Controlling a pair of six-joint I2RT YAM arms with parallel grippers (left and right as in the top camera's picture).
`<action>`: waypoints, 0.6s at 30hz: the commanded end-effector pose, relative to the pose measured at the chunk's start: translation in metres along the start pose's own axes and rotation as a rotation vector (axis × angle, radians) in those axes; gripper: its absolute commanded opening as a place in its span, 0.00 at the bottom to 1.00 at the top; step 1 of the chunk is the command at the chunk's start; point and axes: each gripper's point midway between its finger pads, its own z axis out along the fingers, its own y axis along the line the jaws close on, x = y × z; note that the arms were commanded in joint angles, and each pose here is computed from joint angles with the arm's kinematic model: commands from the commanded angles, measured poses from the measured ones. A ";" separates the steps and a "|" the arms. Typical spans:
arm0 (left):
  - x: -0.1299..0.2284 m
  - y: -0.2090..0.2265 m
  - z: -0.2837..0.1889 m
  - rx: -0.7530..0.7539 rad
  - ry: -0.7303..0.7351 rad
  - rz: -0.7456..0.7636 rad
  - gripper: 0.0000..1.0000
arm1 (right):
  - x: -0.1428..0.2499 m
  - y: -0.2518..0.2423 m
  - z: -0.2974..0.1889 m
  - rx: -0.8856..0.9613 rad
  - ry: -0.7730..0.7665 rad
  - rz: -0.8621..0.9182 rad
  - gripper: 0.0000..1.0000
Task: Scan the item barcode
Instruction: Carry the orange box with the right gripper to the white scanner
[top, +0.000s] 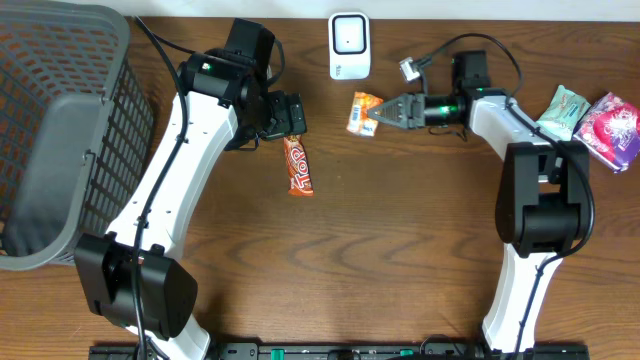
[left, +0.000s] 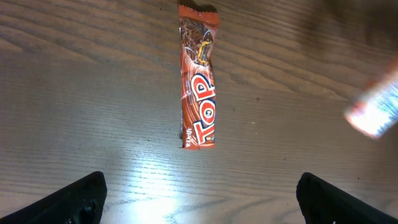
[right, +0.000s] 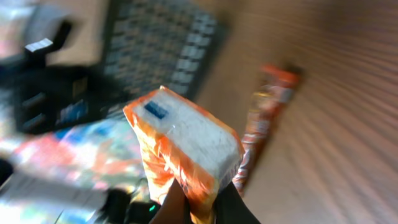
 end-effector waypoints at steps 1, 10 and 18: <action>0.001 0.004 0.004 -0.019 0.009 0.013 0.98 | -0.028 -0.027 0.005 0.332 -0.081 0.137 0.01; 0.001 0.004 0.004 -0.019 0.009 0.013 0.98 | -0.107 -0.032 -0.034 1.283 -0.294 -0.288 0.01; 0.001 0.004 0.004 -0.019 0.009 0.013 0.98 | -0.158 0.024 -0.025 1.693 -0.356 -0.813 0.01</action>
